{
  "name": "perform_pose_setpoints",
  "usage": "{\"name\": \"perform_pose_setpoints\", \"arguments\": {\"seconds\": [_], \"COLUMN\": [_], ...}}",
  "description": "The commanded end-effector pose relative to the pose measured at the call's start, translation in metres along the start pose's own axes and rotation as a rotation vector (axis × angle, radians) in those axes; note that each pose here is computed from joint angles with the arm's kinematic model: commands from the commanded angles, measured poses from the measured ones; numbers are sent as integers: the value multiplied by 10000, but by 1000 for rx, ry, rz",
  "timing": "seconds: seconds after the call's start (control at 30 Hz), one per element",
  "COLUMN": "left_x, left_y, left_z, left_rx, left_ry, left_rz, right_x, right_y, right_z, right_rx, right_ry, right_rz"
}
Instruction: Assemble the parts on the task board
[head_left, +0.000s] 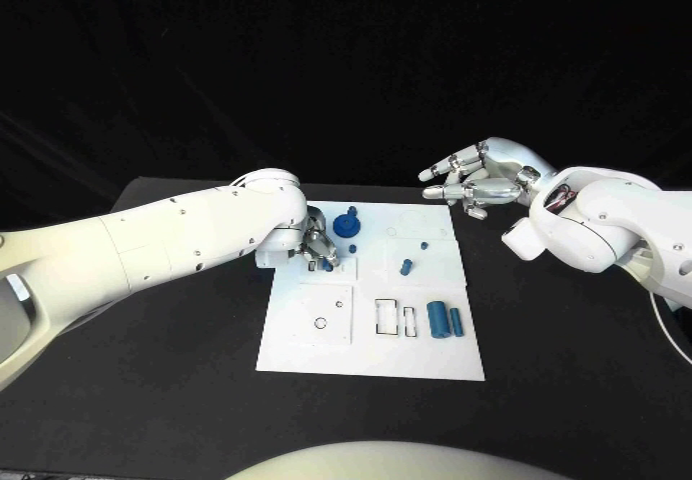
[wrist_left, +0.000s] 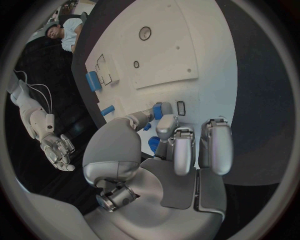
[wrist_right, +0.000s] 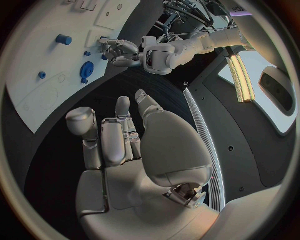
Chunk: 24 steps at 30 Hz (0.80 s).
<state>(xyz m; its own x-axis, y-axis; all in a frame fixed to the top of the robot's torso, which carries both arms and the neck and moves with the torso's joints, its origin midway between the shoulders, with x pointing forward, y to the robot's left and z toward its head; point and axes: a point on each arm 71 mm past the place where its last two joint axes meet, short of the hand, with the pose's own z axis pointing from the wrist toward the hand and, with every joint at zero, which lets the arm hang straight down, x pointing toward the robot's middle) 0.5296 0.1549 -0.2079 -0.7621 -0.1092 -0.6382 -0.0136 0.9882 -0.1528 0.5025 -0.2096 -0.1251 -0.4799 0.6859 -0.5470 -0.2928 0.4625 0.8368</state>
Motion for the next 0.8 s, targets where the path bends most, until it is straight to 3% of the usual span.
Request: {"name": "perform_pose_setpoints", "arguments": {"seconds": [0.03, 0.8], "left_x": [85, 70], "left_y": [34, 46], "left_z": [49, 70], "left_rx": [-23, -23], "left_ry": [38, 41], "left_rz": [26, 25], "right_x": [21, 12], "right_y": [5, -4], "right_z": [0, -2], "right_rx": [-6, 4], "right_ry": [20, 11], "right_rz": [-15, -24]}}
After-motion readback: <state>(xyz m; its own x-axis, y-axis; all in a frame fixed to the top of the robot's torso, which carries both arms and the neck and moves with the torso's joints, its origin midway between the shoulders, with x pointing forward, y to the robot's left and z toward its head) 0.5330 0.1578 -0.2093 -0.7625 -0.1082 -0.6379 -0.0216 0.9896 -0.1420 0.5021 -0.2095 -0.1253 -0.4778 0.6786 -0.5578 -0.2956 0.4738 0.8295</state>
